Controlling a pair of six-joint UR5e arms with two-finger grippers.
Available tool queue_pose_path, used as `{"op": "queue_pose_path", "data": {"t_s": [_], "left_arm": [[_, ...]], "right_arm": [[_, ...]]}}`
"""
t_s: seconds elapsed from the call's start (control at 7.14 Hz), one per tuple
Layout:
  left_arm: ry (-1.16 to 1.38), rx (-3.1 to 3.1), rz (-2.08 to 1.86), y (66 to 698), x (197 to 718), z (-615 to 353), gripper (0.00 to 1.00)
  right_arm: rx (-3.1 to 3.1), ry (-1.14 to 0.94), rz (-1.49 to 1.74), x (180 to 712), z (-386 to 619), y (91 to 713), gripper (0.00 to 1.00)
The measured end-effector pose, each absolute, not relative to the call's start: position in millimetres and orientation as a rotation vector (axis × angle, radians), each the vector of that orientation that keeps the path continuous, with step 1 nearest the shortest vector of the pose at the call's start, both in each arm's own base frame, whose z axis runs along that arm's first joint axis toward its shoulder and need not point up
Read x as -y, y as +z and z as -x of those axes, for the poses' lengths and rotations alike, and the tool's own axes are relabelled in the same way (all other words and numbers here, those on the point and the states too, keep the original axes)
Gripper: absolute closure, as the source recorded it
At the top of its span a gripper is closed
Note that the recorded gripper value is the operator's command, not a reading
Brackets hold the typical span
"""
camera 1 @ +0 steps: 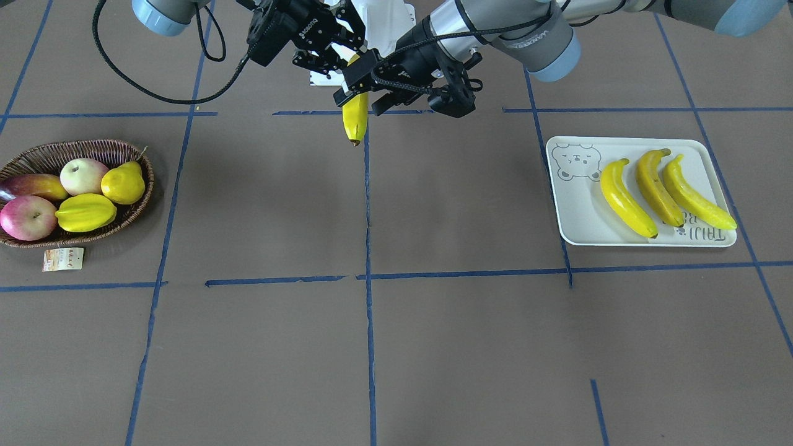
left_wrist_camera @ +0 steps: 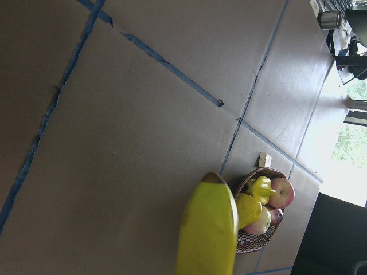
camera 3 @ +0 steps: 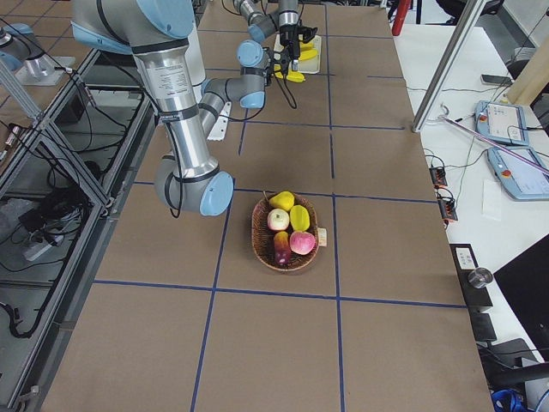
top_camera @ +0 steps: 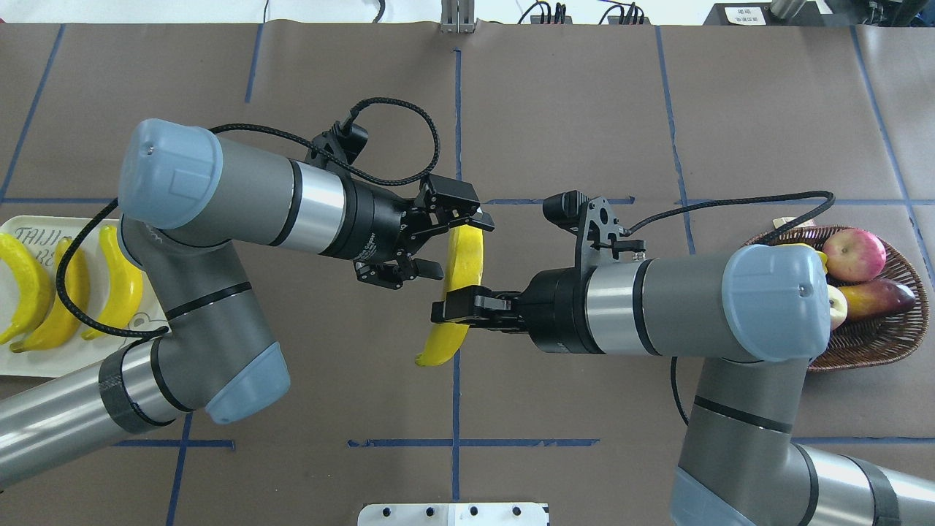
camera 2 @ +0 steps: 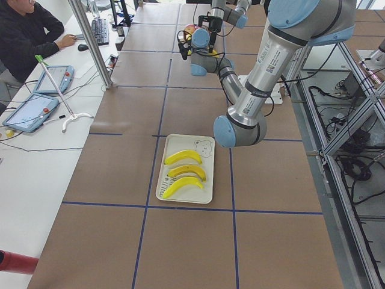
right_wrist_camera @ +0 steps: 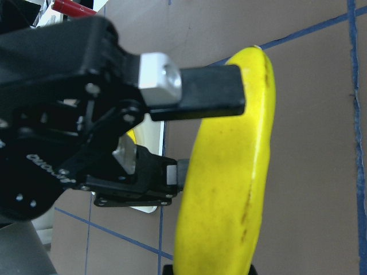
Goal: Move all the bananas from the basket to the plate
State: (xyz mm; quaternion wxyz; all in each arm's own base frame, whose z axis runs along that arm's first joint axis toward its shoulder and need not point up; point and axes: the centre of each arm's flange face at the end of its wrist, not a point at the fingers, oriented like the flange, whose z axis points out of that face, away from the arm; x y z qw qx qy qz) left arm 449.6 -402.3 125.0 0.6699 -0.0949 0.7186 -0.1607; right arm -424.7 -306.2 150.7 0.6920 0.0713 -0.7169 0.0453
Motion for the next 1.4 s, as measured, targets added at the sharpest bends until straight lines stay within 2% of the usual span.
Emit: {"op": "queue_pose_path", "data": {"t_s": [0.14,0.28,0.42,0.56,1.4], "left_arm": [[-0.361,-1.625,0.214,126,403,-453,0.88],[-0.363,-1.628,0.215,125,403,-455,1.00],[-0.362,-1.631,0.214,124,402,-456,1.00],[-0.359,-1.633,0.212,124,402,-456,1.00],[-0.351,-1.615,0.161,131,413,-449,1.00]], "right_arm": [[1.603,0.101,-0.159,306,425,151,0.99],[1.603,0.101,-0.159,306,425,150,0.99],[1.603,0.101,-0.160,306,424,151,0.86],[1.603,0.102,-0.160,306,424,150,0.01],[1.627,0.105,-0.170,303,404,142,0.00]]}}
